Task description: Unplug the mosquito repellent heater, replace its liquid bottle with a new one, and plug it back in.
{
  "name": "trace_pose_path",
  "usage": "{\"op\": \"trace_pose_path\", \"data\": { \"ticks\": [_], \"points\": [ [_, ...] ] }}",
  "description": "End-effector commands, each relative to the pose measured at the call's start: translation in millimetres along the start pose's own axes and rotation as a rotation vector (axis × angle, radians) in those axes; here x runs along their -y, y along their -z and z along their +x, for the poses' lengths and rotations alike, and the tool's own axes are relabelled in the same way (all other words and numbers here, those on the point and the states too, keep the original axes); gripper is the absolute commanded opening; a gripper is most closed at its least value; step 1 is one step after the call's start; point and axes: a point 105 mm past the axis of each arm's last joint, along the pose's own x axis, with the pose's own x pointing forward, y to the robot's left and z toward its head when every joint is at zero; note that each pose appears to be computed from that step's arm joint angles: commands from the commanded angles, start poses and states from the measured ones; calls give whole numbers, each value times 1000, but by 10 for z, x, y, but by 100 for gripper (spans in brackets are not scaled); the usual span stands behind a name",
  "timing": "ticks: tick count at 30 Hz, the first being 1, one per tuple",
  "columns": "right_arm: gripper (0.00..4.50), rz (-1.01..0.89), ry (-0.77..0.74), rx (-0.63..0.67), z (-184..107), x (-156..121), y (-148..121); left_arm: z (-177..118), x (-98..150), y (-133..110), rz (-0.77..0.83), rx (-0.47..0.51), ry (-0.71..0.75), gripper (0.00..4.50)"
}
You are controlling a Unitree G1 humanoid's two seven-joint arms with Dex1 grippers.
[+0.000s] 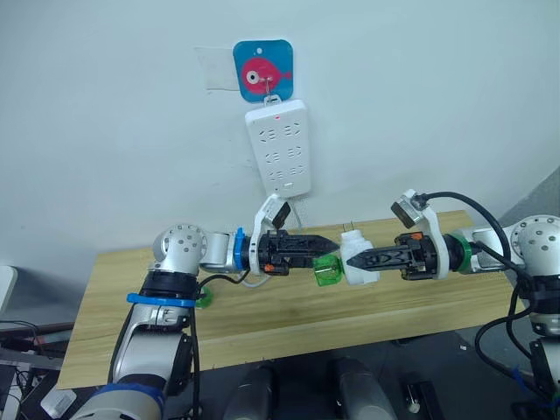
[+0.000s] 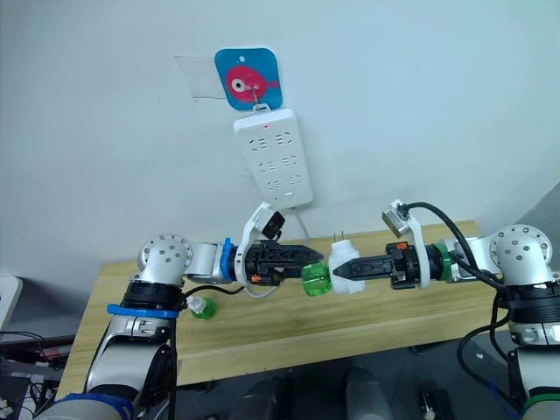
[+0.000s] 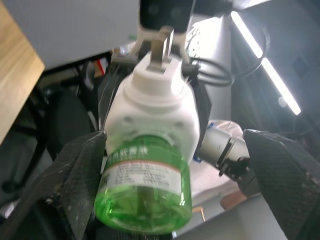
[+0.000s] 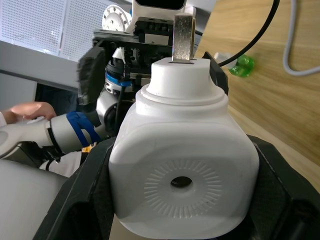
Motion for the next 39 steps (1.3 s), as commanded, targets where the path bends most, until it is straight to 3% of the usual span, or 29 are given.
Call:
{"op": "trace_pose_path", "data": {
  "ticks": [1, 6, 9, 13, 18, 25, 31, 37, 39],
  "points": [
    [297, 4, -48, 57, -72, -74, -79, -161, 27, -254, 274, 93, -115, 443],
    [297, 54, -74, 104, -153, -74, -150, -232, 244, -375, 800, 132, -218, 443],
    [297, 88, -72, 130, -194, -36, -183, -196, 394, -146, 1153, 42, -204, 443],
    [297, 117, -65, 155, -209, 14, -233, -221, 416, 148, 1423, -32, -170, 443],
    [297, 107, -96, 144, -165, -41, -252, -180, 367, 255, 1733, -28, -171, 443],
    [297, 97, -114, 122, -108, -83, -229, -43, 162, 247, 1962, -58, -188, 443],
    [297, 87, -118, 114, -82, -107, -213, 43, 148, 60, 2063, 25, -231, 443],
    [297, 85, -116, 114, -85, -113, -186, 56, 129, 18, 2088, 40, -214, 443],
    [297, 82, -117, 114, -78, -119, -178, 71, 151, 30, 2090, 54, -189, 403]
  ]
}}
